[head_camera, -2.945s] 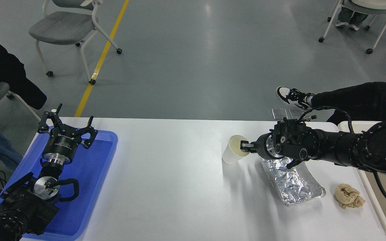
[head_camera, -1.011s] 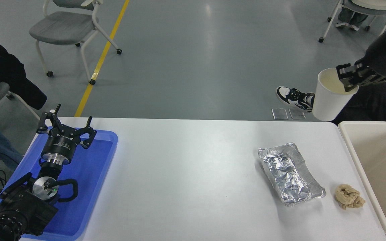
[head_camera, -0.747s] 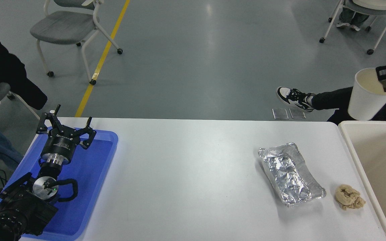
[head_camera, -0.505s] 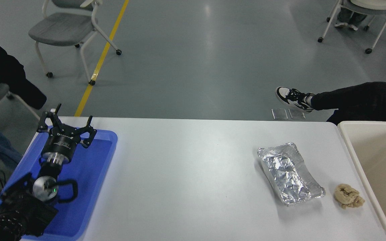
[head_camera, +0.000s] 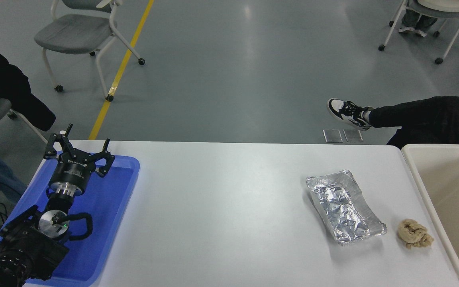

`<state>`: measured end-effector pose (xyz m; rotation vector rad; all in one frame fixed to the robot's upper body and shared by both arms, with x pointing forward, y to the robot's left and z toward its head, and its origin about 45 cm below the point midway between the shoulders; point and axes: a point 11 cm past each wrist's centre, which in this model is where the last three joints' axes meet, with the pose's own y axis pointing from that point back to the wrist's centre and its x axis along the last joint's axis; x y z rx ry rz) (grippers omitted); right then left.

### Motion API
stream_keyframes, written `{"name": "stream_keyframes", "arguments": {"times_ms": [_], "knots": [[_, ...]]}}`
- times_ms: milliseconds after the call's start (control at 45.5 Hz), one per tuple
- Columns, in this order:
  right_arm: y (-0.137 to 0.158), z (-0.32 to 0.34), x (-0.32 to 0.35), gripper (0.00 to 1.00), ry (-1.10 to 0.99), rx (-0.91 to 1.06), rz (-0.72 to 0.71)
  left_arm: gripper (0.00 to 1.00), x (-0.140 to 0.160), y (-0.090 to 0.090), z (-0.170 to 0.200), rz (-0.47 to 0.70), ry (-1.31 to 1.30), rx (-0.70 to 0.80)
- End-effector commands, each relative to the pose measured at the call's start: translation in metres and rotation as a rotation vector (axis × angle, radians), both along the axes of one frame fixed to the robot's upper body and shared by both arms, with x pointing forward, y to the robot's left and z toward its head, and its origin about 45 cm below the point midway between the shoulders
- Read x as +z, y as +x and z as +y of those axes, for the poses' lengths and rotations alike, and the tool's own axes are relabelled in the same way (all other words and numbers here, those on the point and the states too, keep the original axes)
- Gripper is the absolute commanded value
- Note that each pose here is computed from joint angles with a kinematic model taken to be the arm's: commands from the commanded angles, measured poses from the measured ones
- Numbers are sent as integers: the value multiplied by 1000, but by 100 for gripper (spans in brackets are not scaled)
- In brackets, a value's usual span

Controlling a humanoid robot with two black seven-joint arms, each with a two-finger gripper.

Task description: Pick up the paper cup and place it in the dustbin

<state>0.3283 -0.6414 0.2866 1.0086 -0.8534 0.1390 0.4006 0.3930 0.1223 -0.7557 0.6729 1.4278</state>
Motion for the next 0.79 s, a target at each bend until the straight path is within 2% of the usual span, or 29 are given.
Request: {"name": "stream_keyframes", "arguments": {"times_ms": [0, 110, 242, 418, 769], "knots": [[-24, -12, -70, 0, 16, -115, -125, 100, 0, 0, 1, 1, 1, 2], [-16, 0, -86, 0, 95, -171, -195, 100, 0, 0, 1, 1, 1, 2], [-23, 4, -107, 0, 177, -255, -254, 100, 0, 0, 1, 1, 1, 2], [-16, 13, -126, 0, 217, -326, -340, 100, 0, 0, 0, 1, 0, -1], [-35, 33, -175, 0, 289, -394, -325, 100, 0, 0, 0, 1, 0, -1]]}}
